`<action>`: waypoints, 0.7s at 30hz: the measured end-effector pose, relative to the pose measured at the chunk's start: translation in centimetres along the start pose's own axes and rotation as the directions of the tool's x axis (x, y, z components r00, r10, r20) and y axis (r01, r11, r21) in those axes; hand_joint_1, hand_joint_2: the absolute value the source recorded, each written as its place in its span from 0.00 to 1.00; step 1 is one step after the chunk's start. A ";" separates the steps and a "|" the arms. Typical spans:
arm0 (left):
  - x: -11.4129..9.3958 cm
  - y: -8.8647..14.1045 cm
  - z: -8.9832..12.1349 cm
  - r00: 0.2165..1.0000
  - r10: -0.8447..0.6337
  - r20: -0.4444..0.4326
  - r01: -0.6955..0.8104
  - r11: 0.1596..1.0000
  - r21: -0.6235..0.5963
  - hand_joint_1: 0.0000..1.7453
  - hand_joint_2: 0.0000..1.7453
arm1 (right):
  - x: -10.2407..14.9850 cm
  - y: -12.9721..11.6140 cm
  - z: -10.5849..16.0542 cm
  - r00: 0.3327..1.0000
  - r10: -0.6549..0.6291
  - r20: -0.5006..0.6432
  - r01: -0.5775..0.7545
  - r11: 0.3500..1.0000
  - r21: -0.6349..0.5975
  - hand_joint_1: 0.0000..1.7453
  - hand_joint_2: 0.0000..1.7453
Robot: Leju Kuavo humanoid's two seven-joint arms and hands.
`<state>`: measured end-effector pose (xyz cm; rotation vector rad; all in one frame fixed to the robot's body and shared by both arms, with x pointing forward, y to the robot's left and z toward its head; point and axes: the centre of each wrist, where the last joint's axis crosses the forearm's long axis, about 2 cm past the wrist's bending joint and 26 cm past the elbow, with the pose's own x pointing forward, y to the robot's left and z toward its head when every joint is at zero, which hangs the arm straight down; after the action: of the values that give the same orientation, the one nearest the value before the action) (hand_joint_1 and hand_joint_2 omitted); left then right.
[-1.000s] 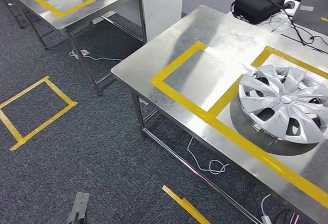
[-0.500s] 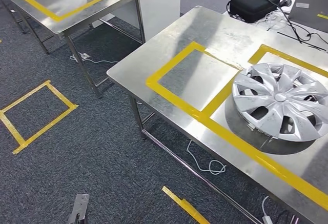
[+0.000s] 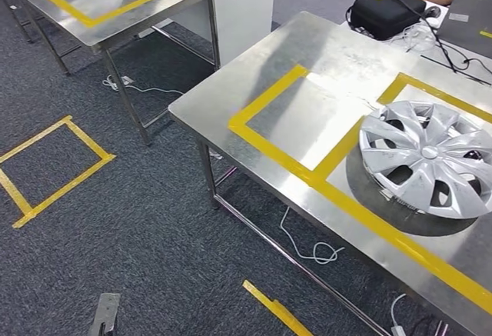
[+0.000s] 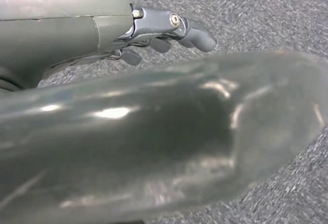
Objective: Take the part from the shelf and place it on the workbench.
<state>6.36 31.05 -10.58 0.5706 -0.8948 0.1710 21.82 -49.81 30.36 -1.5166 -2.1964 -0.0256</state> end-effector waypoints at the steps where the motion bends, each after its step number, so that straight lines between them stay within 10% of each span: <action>1: 0.0 0.0 0.0 1.000 0.001 -0.001 -0.001 1.000 0.002 0.00 0.00 | 0.0 0.0 0.1 1.000 0.001 -0.003 -0.001 1.000 0.000 0.00 0.00; 21: -0.2 0.1 0.1 1.000 -0.001 -0.005 0.001 1.000 0.000 0.00 0.00 | -0.4 -0.6 1.0 1.000 0.008 -0.023 -0.008 1.000 0.013 0.00 0.00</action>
<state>6.10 31.13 -10.62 0.5702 -0.8898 0.1718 21.02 -50.06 29.43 -1.5103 -2.1683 -0.0258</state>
